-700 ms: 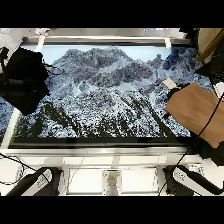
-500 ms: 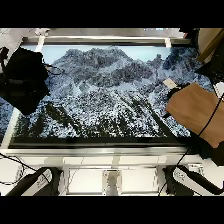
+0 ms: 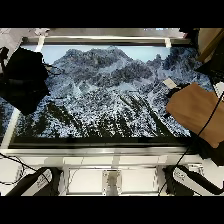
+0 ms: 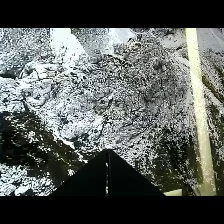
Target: Fold the clothes and pants, and hang the long-sleeved shirts on hangers.
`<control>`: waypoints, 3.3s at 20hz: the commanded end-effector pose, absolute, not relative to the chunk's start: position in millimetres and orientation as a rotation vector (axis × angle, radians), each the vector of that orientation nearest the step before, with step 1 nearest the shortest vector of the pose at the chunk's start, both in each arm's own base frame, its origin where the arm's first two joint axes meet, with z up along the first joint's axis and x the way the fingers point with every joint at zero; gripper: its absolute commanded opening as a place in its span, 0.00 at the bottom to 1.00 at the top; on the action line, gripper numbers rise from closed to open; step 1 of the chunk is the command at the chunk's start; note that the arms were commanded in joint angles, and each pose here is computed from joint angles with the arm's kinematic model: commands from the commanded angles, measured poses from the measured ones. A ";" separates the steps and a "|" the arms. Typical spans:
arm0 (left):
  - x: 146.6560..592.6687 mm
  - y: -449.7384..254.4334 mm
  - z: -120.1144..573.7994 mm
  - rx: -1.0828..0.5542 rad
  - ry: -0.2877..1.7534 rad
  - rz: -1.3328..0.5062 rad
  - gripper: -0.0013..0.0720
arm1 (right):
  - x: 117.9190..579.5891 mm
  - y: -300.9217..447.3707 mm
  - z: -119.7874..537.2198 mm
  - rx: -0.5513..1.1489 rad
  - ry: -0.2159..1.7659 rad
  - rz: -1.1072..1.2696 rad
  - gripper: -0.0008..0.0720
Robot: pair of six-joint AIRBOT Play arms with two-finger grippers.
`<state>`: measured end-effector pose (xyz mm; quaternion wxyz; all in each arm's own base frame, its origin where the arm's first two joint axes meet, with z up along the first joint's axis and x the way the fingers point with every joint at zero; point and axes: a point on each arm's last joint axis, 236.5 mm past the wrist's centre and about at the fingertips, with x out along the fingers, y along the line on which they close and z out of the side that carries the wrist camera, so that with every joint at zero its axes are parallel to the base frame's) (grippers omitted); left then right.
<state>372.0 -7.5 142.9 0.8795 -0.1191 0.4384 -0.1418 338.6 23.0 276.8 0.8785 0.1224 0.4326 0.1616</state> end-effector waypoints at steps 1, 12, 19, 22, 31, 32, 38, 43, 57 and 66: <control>386.6 3.1 145.4 -0.237 0.863 -0.252 0.07 | 340.9 22.6 276.6 0.257 0.897 0.335 0.03; 404.0 150.2 -27.0 0.182 1.273 0.102 0.91 | 358.5 17.2 248.5 0.316 0.923 0.315 0.03; 436.1 176.7 -83.5 0.182 1.237 0.205 0.91 | 362.0 15.9 224.1 0.355 0.966 0.305 0.03; 448.5 180.1 -80.8 0.204 1.184 0.207 0.90 | 367.2 14.0 221.8 0.362 0.960 0.299 0.03; 445.0 193.5 -79.1 0.276 1.208 0.223 0.05 | 378.2 10.0 218.5 0.372 0.945 0.287 0.03; 439.8 189.9 -76.8 0.272 1.245 0.221 0.05 | 379.8 9.3 219.5 0.372 0.937 0.284 0.03; 426.9 79.4 8.9 0.070 1.209 0.025 0.05 | 377.4 -15.0 206.9 0.307 0.971 0.188 0.03; 410.2 -86.7 83.1 -0.067 1.060 -0.339 0.05 | 374.1 -34.9 198.4 0.142 0.987 0.171 0.03; 367.1 -303.0 73.1 0.089 0.985 -0.726 0.82 | 418.3 -5.5 165.9 0.312 1.001 0.331 0.36; 382.5 -6.8 68.1 -0.008 1.121 -0.051 0.82 | 400.1 50.2 96.9 0.346 1.152 0.465 0.39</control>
